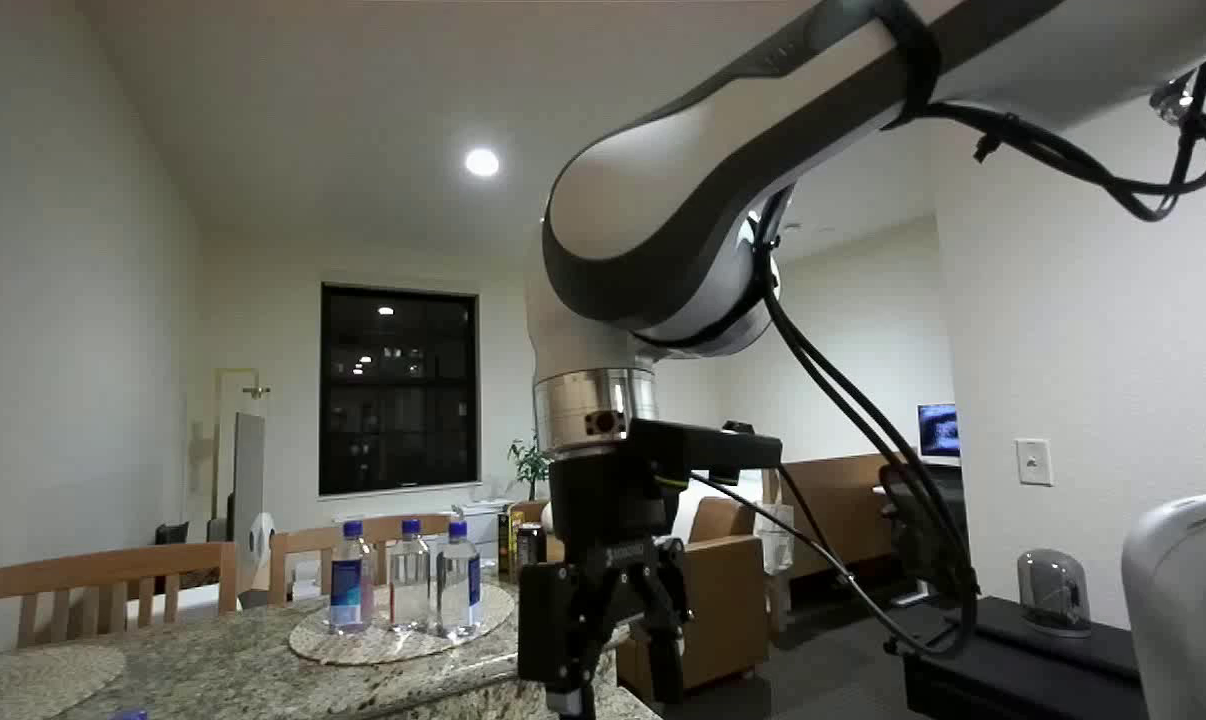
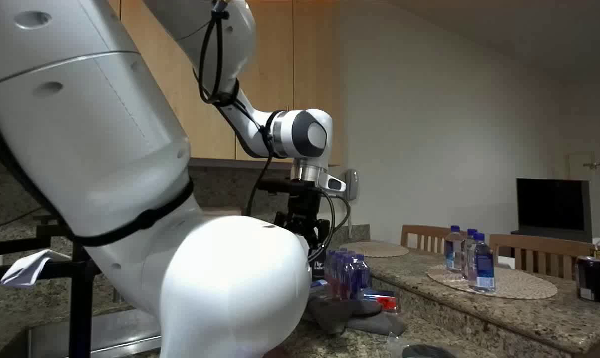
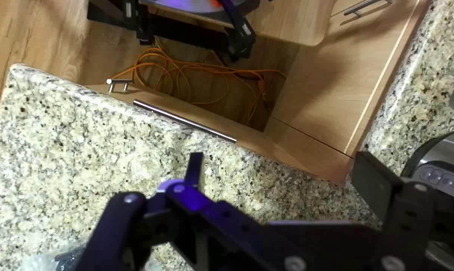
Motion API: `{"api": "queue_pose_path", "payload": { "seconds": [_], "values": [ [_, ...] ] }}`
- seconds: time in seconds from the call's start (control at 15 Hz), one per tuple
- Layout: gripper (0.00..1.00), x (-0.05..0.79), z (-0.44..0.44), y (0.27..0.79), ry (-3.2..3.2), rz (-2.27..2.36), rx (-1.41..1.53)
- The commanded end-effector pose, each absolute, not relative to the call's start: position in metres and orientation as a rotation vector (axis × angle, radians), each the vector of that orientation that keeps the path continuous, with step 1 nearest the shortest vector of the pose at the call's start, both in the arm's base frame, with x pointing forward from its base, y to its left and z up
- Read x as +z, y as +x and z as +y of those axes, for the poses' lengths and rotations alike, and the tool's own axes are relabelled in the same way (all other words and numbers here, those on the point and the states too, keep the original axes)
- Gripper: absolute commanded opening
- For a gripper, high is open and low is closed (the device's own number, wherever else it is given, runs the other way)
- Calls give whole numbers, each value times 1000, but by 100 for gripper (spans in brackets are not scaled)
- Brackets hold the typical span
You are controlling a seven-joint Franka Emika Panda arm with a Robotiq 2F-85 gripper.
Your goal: Slide the grey mat to the right
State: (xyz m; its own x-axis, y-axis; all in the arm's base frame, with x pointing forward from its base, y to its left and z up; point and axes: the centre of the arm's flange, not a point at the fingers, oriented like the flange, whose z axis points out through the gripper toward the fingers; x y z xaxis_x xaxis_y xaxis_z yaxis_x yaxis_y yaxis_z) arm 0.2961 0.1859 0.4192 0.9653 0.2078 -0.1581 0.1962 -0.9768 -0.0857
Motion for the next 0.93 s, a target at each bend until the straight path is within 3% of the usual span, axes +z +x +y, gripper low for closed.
{"api": "queue_pose_path", "payload": {
  "seconds": [0.0, 0.47, 0.87],
  "values": [
    [100, 419, 186, 296, -3045, -313, 256],
    [100, 419, 186, 296, -3045, -313, 256],
    [100, 383, 279, 319, -3005, -344, 57]
  ]
}}
